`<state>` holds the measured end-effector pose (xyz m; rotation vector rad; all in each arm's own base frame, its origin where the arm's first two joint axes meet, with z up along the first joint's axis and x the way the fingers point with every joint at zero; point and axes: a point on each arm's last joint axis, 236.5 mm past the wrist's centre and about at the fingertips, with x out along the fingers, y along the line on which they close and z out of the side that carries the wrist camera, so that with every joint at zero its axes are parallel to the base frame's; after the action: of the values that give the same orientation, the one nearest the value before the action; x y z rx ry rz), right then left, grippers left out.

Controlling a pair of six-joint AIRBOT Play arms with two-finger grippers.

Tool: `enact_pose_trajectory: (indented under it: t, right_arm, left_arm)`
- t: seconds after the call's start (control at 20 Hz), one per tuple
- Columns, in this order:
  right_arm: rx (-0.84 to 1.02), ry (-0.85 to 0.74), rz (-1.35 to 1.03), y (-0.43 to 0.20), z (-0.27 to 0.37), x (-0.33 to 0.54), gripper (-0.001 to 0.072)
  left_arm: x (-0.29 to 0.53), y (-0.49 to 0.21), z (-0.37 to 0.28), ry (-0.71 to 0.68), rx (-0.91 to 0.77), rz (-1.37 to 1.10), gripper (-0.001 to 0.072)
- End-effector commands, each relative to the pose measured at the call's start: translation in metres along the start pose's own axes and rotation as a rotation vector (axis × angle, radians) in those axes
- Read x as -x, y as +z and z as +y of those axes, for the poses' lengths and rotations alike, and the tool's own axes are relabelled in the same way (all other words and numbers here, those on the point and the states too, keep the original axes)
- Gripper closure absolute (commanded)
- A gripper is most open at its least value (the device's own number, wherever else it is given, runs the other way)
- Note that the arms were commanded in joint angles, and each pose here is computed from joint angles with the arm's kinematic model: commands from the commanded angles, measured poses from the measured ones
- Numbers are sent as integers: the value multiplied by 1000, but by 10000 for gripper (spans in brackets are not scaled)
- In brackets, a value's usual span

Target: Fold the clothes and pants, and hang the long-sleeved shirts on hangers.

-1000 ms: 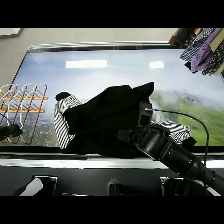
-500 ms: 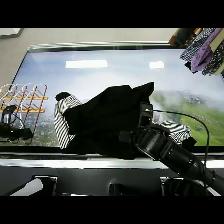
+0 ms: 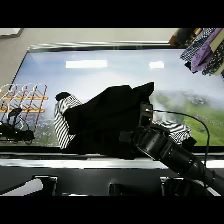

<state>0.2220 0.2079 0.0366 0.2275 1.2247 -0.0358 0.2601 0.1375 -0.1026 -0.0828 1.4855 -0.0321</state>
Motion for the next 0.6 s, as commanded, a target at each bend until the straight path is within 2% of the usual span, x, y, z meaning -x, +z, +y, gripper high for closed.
enact_pose_trajectory:
  t: [0.0,0.05,0.1,0.15,0.25,0.55]
  right_arm:
    - [5,-22,-14,3,-5,0,667]
    - [6,-27,-14,3,-7,0,667]
    - [5,-29,-12,3,-7,0,667]
    - [5,-29,-12,3,-7,0,667]
    - [5,-29,-12,3,-7,0,667]
    - [5,-29,-12,3,-7,0,668]
  left_arm:
    - [-2,-1,0,-3,0,5,408]
    - [-2,-1,0,-3,0,5,450]
    - [-2,-1,0,-4,0,5,575]
    - [-2,-1,0,-3,0,5,583]
    - [-1,0,0,-3,-1,4,672]
    - [14,18,2,6,3,-59,674]
